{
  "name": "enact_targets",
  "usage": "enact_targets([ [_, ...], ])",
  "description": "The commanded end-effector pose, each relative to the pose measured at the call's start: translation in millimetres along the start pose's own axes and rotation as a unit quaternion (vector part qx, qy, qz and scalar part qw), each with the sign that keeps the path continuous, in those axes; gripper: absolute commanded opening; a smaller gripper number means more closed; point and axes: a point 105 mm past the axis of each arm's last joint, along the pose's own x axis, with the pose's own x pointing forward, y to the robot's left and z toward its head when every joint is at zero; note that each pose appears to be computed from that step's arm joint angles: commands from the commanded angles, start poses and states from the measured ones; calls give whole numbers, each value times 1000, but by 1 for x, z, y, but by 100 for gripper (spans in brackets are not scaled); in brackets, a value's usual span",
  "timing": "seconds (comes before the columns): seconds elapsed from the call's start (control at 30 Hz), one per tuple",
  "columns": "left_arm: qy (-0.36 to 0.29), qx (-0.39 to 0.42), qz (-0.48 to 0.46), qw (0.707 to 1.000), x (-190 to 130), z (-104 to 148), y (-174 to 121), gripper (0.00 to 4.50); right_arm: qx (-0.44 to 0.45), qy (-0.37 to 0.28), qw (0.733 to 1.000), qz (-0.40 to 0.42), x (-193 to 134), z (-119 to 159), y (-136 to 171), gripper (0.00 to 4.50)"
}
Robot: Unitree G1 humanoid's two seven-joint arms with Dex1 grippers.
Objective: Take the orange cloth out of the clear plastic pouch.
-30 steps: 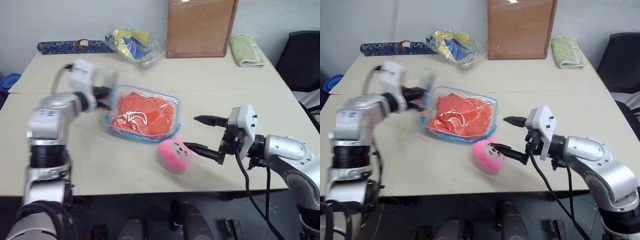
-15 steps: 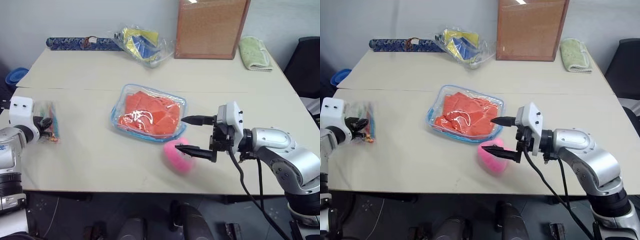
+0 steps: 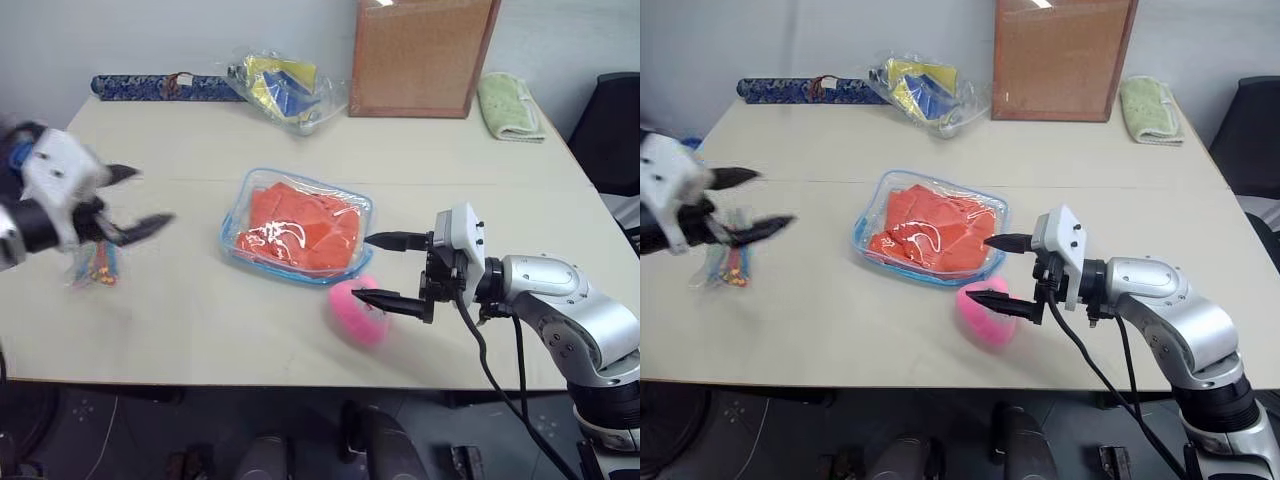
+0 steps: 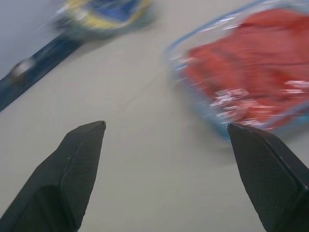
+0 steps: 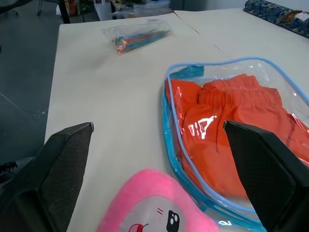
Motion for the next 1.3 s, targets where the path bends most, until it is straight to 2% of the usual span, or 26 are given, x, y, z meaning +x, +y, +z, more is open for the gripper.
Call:
enact_targets([
  [0.03, 52, 101, -81, 990, 18, -15, -17, 429, -20, -15, 1000, -17, -6, 12, -2, 450],
  [0.13, 85, 195, -98, 972, 37, -30, -7, 429, -19, -15, 999, -29, -8, 12, -2, 450],
  [0.3, 80, 294, -112, 946, 73, -37, 5, 429, -12, -15, 998, -58, -13, 9, 3, 450],
  [0.5, 69, 331, -148, 929, 93, -47, -2, 429, -8, -13, 996, -89, -19, 6, 7, 450],
  [0.77, 46, 329, -138, 933, 111, -42, 1, 429, -9, -3, 994, -105, -25, 3, 11, 450],
  [0.87, 44, 330, -143, 932, 112, -44, -3, 372, -9, -1, 995, -104, -25, 2, 12, 450],
  [1.03, 43, 326, -152, 932, 109, -48, -8, 218, -13, 9, 995, -97, -27, 0, 14, 450],
  [1.2, 34, 289, -166, 942, 103, -45, -22, 66, -19, 13, 996, -83, -25, 1, 16, 450],
  [1.27, 44, 259, -176, 949, 97, -46, -34, 14, -21, 13, 996, -81, -25, 1, 15, 450],
  [1.3, 52, 247, -176, 952, 94, -47, -38, 3, -21, 13, 996, -81, -25, 2, 14, 450],
])
